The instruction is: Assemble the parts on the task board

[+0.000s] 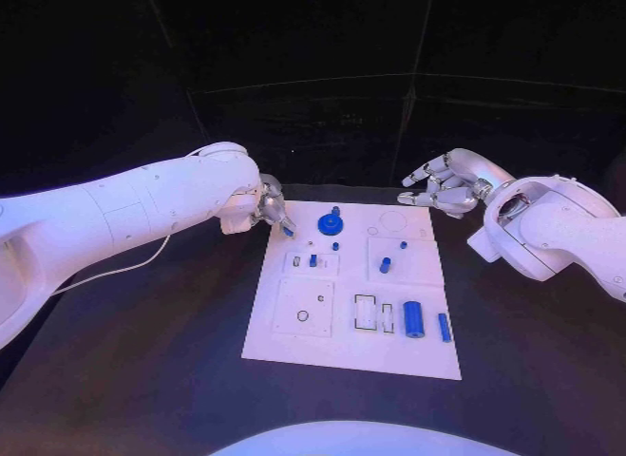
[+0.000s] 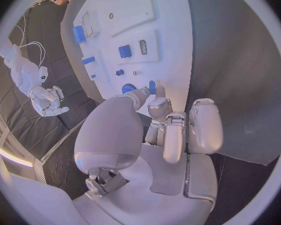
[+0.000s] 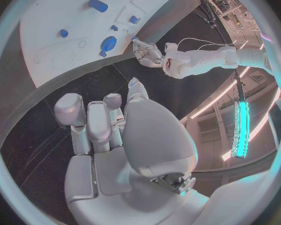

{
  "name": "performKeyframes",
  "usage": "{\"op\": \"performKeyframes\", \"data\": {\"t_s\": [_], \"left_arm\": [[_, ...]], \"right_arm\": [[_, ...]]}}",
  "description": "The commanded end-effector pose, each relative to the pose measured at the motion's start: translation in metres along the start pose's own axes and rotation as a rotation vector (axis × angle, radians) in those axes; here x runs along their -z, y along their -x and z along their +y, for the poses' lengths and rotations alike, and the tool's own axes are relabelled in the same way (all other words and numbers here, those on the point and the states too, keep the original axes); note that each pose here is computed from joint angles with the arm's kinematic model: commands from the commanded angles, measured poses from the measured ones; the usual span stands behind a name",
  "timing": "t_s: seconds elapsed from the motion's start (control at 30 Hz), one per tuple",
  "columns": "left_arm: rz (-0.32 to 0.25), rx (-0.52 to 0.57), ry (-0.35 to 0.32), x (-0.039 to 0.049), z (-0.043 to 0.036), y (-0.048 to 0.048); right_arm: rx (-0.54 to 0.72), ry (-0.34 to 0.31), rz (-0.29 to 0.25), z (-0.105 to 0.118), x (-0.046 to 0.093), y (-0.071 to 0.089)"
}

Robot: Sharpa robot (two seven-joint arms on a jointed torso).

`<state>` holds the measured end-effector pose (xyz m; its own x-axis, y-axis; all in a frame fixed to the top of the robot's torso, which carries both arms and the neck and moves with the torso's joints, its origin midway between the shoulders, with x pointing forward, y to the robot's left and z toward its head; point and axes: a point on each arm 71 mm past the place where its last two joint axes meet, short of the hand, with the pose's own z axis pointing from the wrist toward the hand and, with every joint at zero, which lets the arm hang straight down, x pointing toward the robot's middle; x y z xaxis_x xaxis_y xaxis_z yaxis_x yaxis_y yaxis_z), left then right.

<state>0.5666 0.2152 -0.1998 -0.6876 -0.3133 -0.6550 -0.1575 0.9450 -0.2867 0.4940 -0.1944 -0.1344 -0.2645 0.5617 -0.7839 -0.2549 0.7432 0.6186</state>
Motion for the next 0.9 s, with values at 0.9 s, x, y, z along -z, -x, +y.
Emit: {"op": "performKeyframes", "data": {"t_s": [0.9], "left_arm": [[-0.144,0.0,-0.061,0.025,0.0099,-0.0468]], "right_arm": [[0.007,0.005,0.003,0.0,-0.003,0.001]]}}
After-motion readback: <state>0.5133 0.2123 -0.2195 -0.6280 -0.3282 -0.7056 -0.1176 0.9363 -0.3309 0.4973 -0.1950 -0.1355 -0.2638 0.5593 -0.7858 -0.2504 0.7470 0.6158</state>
